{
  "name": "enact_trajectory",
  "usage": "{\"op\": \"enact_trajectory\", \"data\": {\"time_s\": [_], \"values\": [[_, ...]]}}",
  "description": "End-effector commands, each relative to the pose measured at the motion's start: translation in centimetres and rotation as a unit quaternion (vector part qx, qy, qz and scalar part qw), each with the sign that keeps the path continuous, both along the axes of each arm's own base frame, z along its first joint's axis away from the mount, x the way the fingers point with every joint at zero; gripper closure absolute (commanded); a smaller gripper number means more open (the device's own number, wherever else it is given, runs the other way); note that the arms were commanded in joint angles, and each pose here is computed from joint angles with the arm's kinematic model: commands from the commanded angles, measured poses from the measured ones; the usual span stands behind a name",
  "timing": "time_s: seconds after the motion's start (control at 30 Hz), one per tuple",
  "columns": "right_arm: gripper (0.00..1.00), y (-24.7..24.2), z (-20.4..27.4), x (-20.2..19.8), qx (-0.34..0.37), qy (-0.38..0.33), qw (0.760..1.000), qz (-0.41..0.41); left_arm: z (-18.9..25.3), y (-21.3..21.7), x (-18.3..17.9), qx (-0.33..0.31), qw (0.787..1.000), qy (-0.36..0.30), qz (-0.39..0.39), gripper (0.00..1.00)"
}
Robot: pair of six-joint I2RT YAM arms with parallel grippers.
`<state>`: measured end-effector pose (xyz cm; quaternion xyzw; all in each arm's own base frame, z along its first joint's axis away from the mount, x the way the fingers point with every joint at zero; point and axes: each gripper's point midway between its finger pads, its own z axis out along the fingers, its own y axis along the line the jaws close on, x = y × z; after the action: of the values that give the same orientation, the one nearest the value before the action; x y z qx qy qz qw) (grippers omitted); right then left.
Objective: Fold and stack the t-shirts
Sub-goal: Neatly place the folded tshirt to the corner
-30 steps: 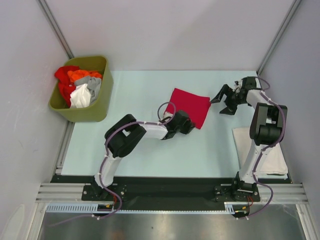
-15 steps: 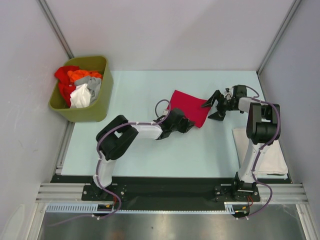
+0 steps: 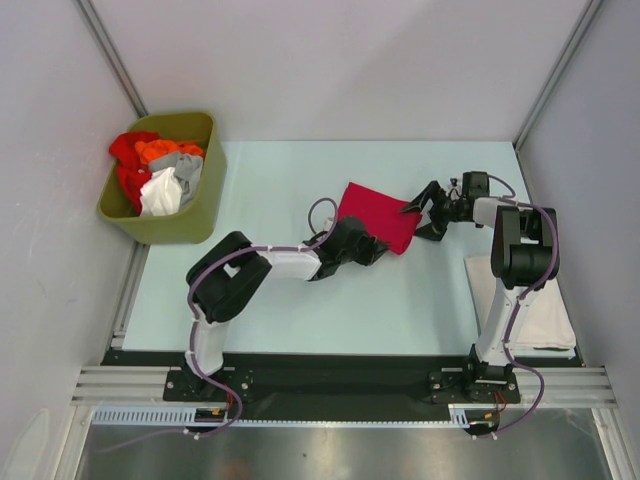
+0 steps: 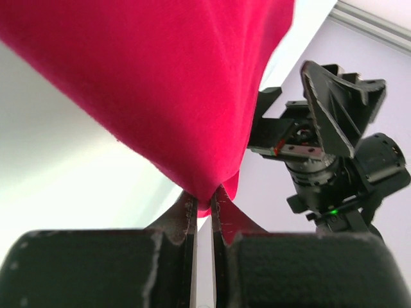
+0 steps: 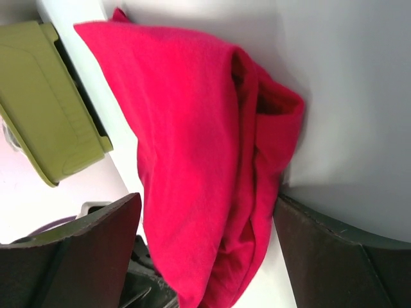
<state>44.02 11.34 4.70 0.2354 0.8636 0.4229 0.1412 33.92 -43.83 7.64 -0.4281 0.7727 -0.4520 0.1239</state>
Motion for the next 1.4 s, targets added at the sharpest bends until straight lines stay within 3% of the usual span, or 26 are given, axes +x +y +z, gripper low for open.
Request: {"op": "enact_trajectory", "data": {"time_s": [0.0,0.47,0.87,1.03,1.07,1.13,1.17,1.37], "values": [[0.10,-0.9,-2.7,-0.1,-0.047,0.017,0.998,-0.028,4.9,-0.1,0.2,-0.044,0.998,-0.041,-0.006,1.00],[0.11,-0.6,-3.8,-1.1,-0.034,0.031,0.997,-0.061,6.8,-0.5,0.6,-0.061,0.997,-0.054,-0.008,1.00],[0.30,-1.8,-3.9,2.8,-0.040,-0.049,0.991,-0.121,5.7,0.3,-0.6,-0.050,0.997,-0.051,-0.021,1.00],[0.59,-1.8,-4.5,3.4,-0.033,-0.062,0.990,-0.119,5.2,0.3,-1.3,-0.052,0.997,-0.045,-0.035,1.00],[0.74,-1.8,-4.4,3.6,-0.035,-0.072,0.990,-0.116,5.0,0.3,-1.4,-0.051,0.997,-0.046,-0.037,1.00],[0.88,-1.8,-4.3,3.8,-0.043,-0.078,0.990,-0.108,4.6,0.5,-1.9,-0.049,0.997,-0.044,-0.046,0.99],[1.00,-1.8,-4.0,3.7,-0.051,-0.084,0.990,-0.098,4.2,0.5,-2.3,-0.052,0.997,-0.037,-0.052,0.96],[1.00,-2.8,-1.6,3.2,-0.101,-0.118,0.984,-0.091,2.4,1.3,-3.9,-0.047,0.996,-0.030,-0.070,0.83]]}}
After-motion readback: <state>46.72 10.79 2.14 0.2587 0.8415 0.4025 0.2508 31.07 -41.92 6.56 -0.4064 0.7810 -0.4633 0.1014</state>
